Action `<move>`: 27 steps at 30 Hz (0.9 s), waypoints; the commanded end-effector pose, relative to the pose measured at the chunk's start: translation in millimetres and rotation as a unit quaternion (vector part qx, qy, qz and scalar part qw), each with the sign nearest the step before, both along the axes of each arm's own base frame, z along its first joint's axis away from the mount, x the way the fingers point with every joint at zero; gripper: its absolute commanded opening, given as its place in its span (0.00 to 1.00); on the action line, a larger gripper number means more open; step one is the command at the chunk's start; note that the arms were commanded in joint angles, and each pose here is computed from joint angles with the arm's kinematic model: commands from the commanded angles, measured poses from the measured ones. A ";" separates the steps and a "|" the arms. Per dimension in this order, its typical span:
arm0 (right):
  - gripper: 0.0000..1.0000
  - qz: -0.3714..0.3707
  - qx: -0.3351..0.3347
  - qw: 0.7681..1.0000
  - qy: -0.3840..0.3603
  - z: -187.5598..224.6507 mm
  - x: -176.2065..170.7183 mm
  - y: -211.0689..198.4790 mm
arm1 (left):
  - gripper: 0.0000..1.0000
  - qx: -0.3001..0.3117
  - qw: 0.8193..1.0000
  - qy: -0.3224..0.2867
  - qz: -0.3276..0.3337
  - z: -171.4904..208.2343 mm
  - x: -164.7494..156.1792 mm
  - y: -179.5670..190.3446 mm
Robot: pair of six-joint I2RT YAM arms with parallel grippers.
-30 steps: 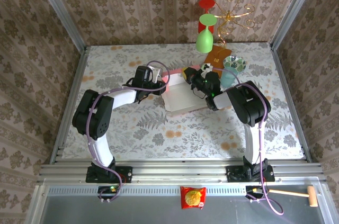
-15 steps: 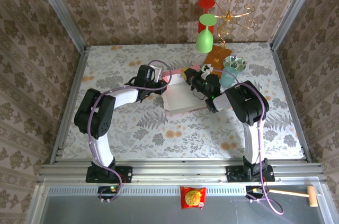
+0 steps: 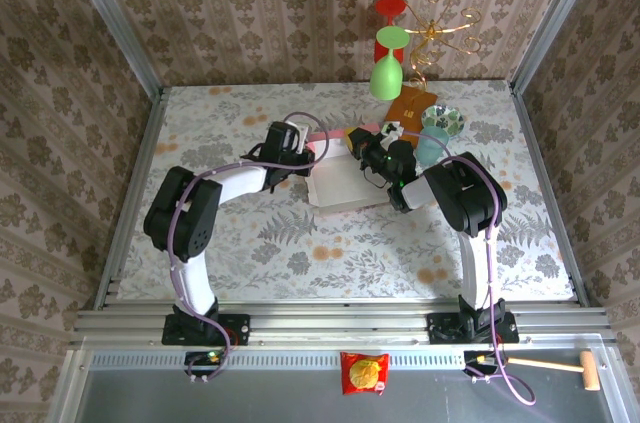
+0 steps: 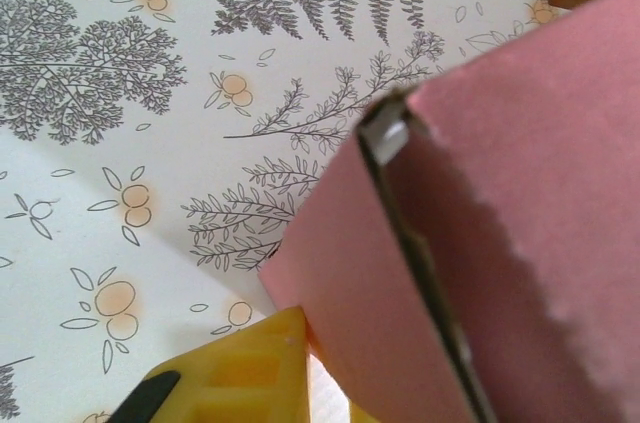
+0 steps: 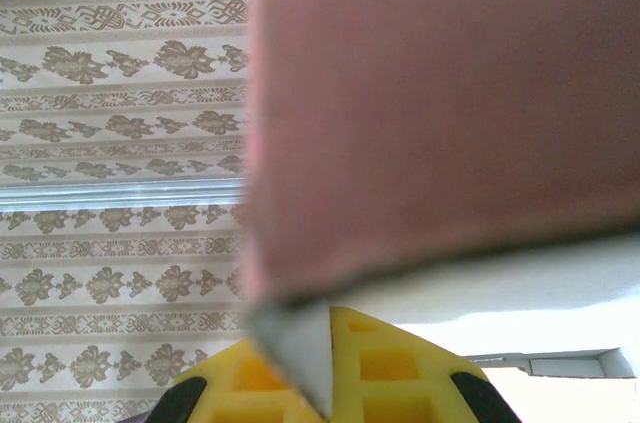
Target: Fold the paper box
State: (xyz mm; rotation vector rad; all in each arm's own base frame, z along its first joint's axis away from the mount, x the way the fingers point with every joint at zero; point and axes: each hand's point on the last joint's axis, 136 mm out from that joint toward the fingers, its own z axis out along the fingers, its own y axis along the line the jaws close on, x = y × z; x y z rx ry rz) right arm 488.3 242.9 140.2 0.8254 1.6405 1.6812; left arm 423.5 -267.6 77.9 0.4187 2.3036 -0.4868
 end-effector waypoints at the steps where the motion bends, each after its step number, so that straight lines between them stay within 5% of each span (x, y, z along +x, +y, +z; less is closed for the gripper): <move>1: 0.00 0.029 -0.032 0.994 0.096 -65.2 -15.4 15.4 | 0.12 0.006 1.000 0.006 0.018 -5.1 4.9 -6.0; 7: 0.00 0.032 -0.031 0.994 0.098 -64.7 -15.2 17.2 | 0.00 0.019 0.999 0.016 0.042 -14.1 7.0 -3.6; 27: 0.00 0.034 -0.024 0.994 0.102 -64.4 -13.4 19.4 | 0.00 0.109 0.981 0.044 0.153 -40.5 9.2 15.4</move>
